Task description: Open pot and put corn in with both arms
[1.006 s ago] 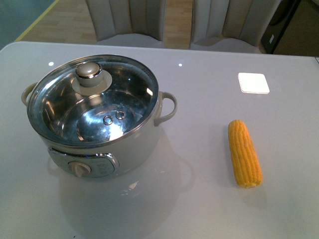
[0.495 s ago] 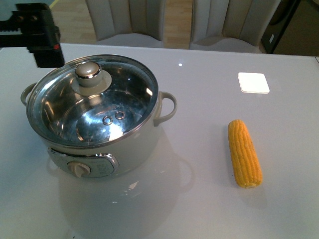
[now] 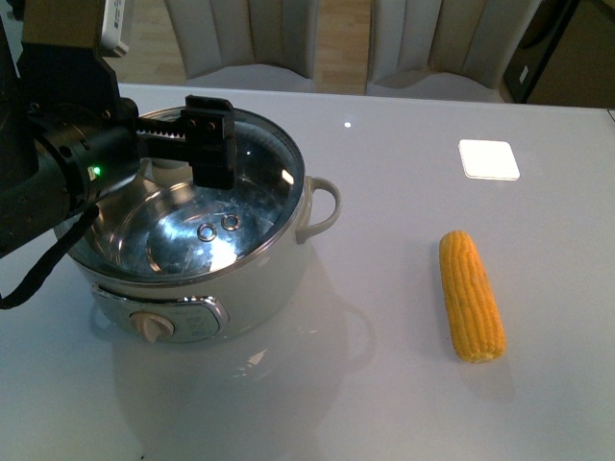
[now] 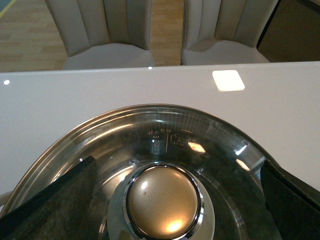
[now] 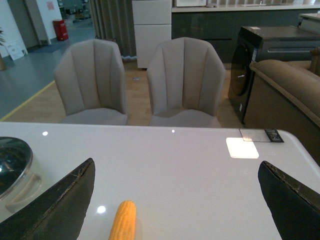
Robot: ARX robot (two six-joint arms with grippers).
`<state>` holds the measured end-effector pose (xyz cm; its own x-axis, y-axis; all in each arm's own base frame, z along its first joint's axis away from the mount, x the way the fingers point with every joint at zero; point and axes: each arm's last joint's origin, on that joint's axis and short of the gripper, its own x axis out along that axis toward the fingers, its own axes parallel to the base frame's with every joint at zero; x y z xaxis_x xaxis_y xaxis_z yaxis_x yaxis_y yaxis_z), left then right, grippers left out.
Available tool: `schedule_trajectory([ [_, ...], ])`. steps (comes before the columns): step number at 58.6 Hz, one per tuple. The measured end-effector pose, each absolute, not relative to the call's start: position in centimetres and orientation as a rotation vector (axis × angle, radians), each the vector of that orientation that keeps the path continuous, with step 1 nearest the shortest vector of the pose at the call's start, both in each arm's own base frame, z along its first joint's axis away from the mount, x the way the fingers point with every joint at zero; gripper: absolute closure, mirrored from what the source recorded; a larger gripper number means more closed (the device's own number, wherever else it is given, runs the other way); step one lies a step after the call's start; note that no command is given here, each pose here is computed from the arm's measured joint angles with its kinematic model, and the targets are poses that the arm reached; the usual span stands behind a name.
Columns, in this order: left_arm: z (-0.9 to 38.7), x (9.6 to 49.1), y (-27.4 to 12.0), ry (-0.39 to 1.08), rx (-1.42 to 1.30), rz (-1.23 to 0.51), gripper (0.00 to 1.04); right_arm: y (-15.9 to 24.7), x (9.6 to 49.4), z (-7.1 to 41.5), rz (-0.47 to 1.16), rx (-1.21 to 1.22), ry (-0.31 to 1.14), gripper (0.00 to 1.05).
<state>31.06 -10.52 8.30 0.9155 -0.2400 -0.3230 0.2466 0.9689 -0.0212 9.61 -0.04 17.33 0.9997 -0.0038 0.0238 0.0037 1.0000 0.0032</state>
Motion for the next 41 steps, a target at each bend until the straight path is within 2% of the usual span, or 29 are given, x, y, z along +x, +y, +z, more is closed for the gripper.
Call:
schedule_trajectory([
  [41, 5.4, 31.8, -9.8, 0.381, 0.007, -0.206, 0.07, 0.0, 9.6, 17.3, -0.004, 0.003, -0.024, 0.09],
])
